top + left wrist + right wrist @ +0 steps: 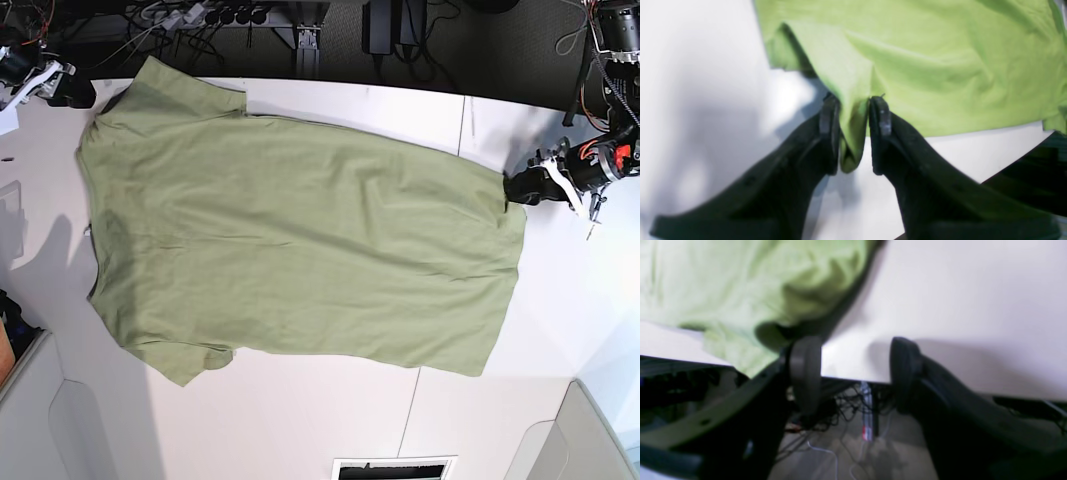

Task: Layout the t-shirt on the table in an organized manner, then fold the t-shirt properly
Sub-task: 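Regrasp the shirt corners with both grippers and straighten the edge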

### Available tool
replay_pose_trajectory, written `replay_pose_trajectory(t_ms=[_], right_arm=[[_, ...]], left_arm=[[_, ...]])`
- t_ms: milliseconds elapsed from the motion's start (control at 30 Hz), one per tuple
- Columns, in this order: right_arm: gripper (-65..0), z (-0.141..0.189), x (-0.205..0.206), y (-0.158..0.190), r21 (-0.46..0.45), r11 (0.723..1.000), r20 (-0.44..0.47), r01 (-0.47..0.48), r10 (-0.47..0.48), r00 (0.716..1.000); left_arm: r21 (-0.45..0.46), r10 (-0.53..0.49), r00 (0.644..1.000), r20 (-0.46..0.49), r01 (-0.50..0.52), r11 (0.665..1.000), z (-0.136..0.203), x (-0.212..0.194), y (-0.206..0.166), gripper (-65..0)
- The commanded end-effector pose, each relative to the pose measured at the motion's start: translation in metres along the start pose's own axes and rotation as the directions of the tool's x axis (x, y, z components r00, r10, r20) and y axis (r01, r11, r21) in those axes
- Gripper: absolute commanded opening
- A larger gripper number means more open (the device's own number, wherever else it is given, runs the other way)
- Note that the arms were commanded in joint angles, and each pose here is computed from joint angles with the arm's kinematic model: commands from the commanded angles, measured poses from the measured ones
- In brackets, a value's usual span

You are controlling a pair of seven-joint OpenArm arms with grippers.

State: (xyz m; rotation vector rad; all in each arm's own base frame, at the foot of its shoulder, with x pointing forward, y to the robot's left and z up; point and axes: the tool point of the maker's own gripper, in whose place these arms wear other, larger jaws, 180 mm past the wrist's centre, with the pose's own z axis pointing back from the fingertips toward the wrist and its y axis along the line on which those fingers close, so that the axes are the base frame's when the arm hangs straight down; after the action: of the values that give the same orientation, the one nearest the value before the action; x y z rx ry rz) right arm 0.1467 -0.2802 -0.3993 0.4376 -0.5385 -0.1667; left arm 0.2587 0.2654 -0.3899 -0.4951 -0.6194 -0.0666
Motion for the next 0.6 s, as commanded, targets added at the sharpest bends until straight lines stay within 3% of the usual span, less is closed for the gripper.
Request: replay_pose_trajectory(t_ms=[0,167,400,467,533,567], right_arm=[[-32.1,-0.001,0.007,0.008,0.027,0.999,0.021,-0.030,0.029,0.999],[-32.1,-0.026,-0.004,0.037,0.105,0.994,0.012,-0.009,0.008,1.000],[-33.9,-0.047,0.006,0.061,0.159,0.987,0.076,0.022,-0.034,0.996],[-45.2,-0.049,0.010,0.064,0.167,0.986,0.087,0.024,-0.039,0.995],[-63.7,-0.050,0.013,0.065,0.171,0.985,0.094,0.022,-0.039,0.995],[-65.0,-0.050,0.014,0.065,0.170,0.985,0.096,0.019,-0.036,0.995]], left_arm=[[0.001,-0.021,0.999,0.035,0.021,1.000,0.007,0.014,0.001,-47.1],[0.001,-0.022,0.999,0.032,0.022,1.000,0.007,0.014,0.001,-47.1],[0.000,-0.020,1.000,0.015,0.020,1.000,0.007,0.010,0.001,-47.1],[0.000,-0.020,1.000,0.016,0.020,1.000,0.007,0.010,0.001,-47.1],[0.000,-0.020,1.000,0.016,0.020,1.000,0.007,0.010,0.001,-47.1],[0.001,-0.020,1.000,0.015,0.020,1.000,0.007,0.010,0.001,-47.1]])
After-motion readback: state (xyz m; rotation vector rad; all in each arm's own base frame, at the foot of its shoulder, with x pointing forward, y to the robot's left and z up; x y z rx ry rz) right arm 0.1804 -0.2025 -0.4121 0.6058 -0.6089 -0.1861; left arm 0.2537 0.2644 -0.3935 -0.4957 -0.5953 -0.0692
